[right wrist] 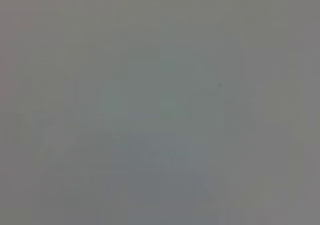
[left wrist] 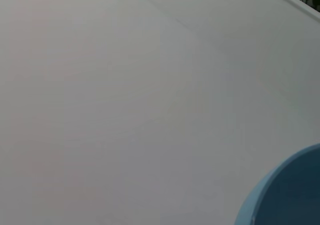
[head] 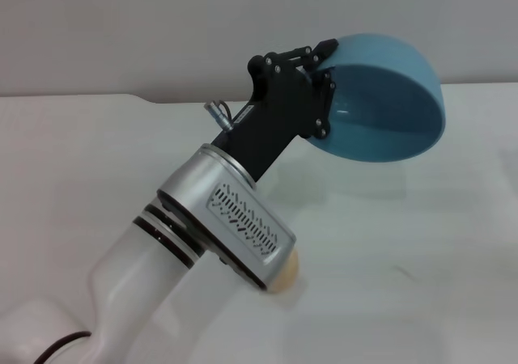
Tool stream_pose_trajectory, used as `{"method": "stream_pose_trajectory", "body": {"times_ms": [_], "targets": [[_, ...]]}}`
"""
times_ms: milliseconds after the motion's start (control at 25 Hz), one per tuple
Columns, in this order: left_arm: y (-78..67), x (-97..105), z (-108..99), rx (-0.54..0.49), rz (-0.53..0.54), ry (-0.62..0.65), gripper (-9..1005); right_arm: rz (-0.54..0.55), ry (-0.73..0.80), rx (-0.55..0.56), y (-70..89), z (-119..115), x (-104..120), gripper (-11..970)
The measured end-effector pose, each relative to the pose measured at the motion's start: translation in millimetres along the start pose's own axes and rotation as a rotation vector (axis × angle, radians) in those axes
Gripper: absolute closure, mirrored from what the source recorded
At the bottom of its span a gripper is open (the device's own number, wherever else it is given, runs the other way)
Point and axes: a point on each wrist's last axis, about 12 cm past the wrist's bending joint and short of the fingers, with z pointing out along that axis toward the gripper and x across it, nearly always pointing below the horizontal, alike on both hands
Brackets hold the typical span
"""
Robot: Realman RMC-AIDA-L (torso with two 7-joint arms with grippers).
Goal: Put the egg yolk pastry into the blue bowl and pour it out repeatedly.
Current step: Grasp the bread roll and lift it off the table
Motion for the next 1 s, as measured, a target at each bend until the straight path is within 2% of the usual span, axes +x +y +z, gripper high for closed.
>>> {"method": "stream_pose_trajectory", "body": {"times_ms": [200, 400, 560, 840, 1000], "targets": [[3.4, 3, 5, 0.002, -0.036, -0.002, 979, -0.002, -0.003, -0.001, 0.4, 3, -2, 585], [19.7, 13, 15, -0.056, -0.139, 0.044, 978, -0.01, 0.005, -0.014, 3.0, 10, -3, 580], [38.7, 28, 28, -0.093, -0.273, 0.169, 978, -0.026, 0.02, -0.027, 5.8, 17, -4, 575], [63.9, 58, 44, -0.061, -0.477, 0.441, 979, -0.059, 0.077, -0.068, 15.6, 35, -1, 568], [79.9, 78, 48, -0.04, -0.638, 0.587, 979, -0.115, 0.146, -0.105, 22.7, 47, 3, 563]]}}
